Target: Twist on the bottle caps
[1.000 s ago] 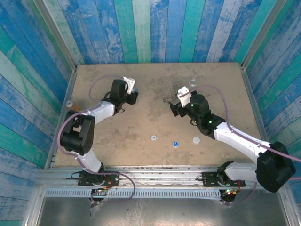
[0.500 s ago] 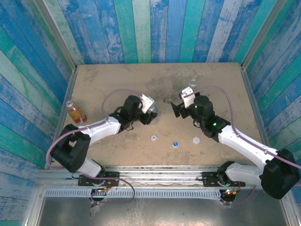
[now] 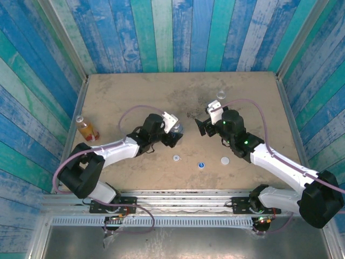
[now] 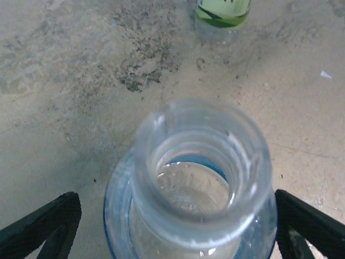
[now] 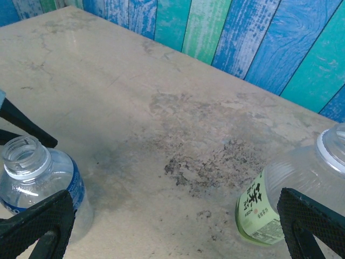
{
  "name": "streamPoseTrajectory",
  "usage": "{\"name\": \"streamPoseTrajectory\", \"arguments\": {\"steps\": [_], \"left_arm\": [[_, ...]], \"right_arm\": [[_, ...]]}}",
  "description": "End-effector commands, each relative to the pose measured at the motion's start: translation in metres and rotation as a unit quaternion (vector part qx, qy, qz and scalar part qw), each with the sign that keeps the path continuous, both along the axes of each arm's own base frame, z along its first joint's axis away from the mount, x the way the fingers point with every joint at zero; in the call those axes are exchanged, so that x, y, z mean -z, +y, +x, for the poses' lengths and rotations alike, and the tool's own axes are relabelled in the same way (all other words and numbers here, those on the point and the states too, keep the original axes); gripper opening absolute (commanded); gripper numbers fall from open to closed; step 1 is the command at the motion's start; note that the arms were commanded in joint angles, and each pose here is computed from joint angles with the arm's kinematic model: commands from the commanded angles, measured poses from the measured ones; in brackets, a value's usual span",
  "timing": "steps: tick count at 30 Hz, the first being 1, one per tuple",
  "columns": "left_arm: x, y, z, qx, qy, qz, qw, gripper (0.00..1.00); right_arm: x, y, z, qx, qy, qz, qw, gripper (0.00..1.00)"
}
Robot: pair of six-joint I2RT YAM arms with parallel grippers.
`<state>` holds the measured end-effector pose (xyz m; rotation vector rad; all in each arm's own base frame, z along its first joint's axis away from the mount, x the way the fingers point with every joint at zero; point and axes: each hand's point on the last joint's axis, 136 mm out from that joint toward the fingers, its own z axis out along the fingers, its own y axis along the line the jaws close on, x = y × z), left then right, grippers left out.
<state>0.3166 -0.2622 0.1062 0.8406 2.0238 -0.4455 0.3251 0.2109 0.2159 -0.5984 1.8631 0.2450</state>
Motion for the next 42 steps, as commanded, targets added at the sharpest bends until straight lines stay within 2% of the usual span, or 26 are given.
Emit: {"name": "streamPoseTrajectory", "arguments": {"steps": [1, 7, 13, 18, 23, 31, 39, 42], "left_arm": [[-0.048, 0.007, 0.000, -0.025, -0.089, -0.078, 0.993, 0.94], [-0.066, 0.015, -0.019, -0.014, -0.163, -0.160, 0.974, 0.94], [-0.069, 0.011, -0.028, 0.004, -0.186, -0.229, 0.955, 0.94], [-0.058, 0.007, -0.026, 0.008, -0.198, -0.259, 0.945, 0.94], [-0.045, -0.002, -0.021, 0.017, -0.197, -0.264, 0.944, 0.94], [-0.021, 0.000, -0.009, -0.007, -0.196, -0.244, 0.950, 0.94], [-0.005, 0.002, 0.003, -0.027, -0.197, -0.210, 0.957, 1.00], [-0.001, -0.002, 0.004, -0.020, -0.194, -0.207, 0.959, 0.92]], "right_arm": [[-0.003, 0.004, -0.003, -0.012, 0.001, 0.012, 1.000, 1.00], [0.004, 0.006, -0.003, -0.013, 0.009, 0.018, 1.000, 1.00], [0.009, 0.009, -0.002, -0.015, 0.017, 0.025, 0.999, 1.00], [0.010, 0.010, -0.002, -0.016, 0.019, 0.025, 0.999, 1.00], [0.012, 0.011, -0.002, -0.018, 0.023, 0.024, 0.999, 1.00], [0.018, 0.015, 0.001, -0.020, 0.033, 0.025, 0.999, 1.00], [0.022, 0.016, 0.001, -0.022, 0.039, 0.023, 0.999, 1.00], [0.024, 0.017, 0.001, -0.023, 0.042, 0.023, 0.999, 1.00]]}}
